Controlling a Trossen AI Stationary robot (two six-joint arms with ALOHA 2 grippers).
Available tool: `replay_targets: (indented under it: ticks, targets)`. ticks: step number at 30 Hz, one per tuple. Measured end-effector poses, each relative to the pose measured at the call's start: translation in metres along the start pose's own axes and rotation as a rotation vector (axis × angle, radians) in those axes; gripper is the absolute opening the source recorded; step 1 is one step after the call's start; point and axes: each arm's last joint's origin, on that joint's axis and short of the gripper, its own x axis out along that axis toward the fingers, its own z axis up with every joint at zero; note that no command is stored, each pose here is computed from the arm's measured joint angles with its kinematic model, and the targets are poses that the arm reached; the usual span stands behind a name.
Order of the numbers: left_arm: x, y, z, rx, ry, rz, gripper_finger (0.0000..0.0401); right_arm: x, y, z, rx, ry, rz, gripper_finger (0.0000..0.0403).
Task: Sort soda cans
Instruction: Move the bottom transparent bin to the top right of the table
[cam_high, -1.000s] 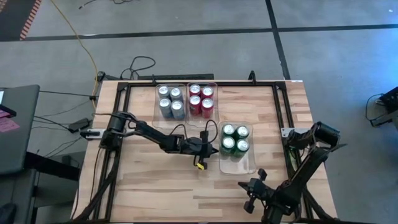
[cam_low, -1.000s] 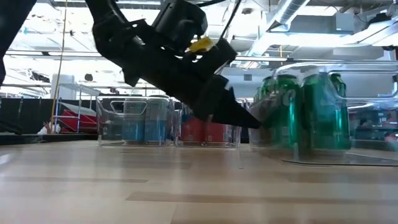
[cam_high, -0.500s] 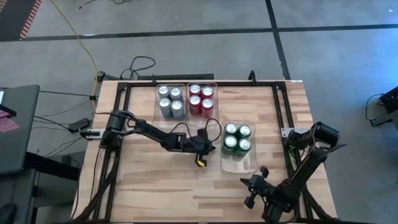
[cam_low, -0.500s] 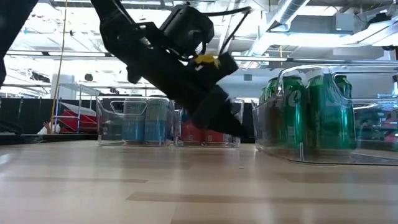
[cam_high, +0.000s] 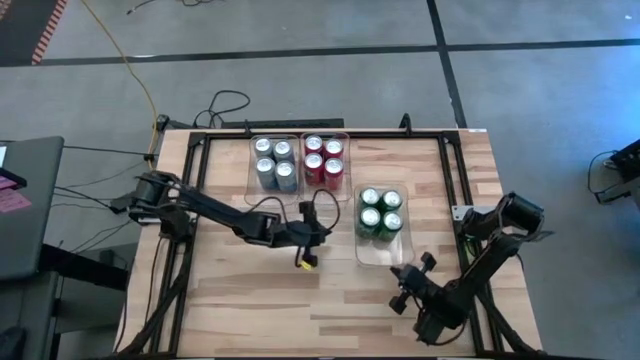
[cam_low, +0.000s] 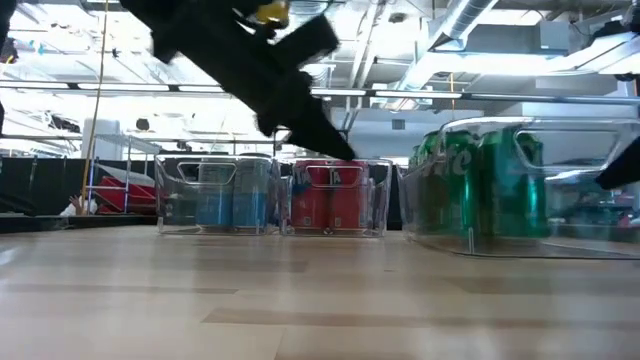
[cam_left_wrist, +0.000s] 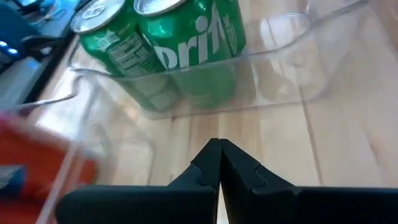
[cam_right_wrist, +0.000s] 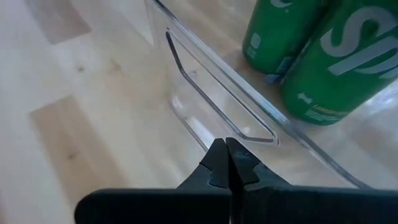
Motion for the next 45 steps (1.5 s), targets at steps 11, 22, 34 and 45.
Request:
replay_targets:
  ticks: [11, 22, 34, 45]
  targets:
    - [-0.061, 0.008, -0.015, -0.036, -0.011, 0.106, 0.0000, 0.010, -0.017, 0.031, -0.145, 0.021, -0.106, 0.0000]
    - [-0.089, 0.009, -0.038, -0.112, -0.042, 0.195, 0.0000, 0.038, -0.033, 0.065, -0.293, 0.089, -0.213, 0.0000]
    - [-0.094, 0.002, -0.042, -0.105, -0.043, 0.182, 0.0000, 0.065, -0.047, 0.084, -0.382, 0.150, -0.306, 0.0000]
    - [-0.095, 0.002, -0.042, -0.104, -0.043, 0.180, 0.0000, 0.078, -0.076, 0.065, -0.359, 0.139, -0.345, 0.0000]
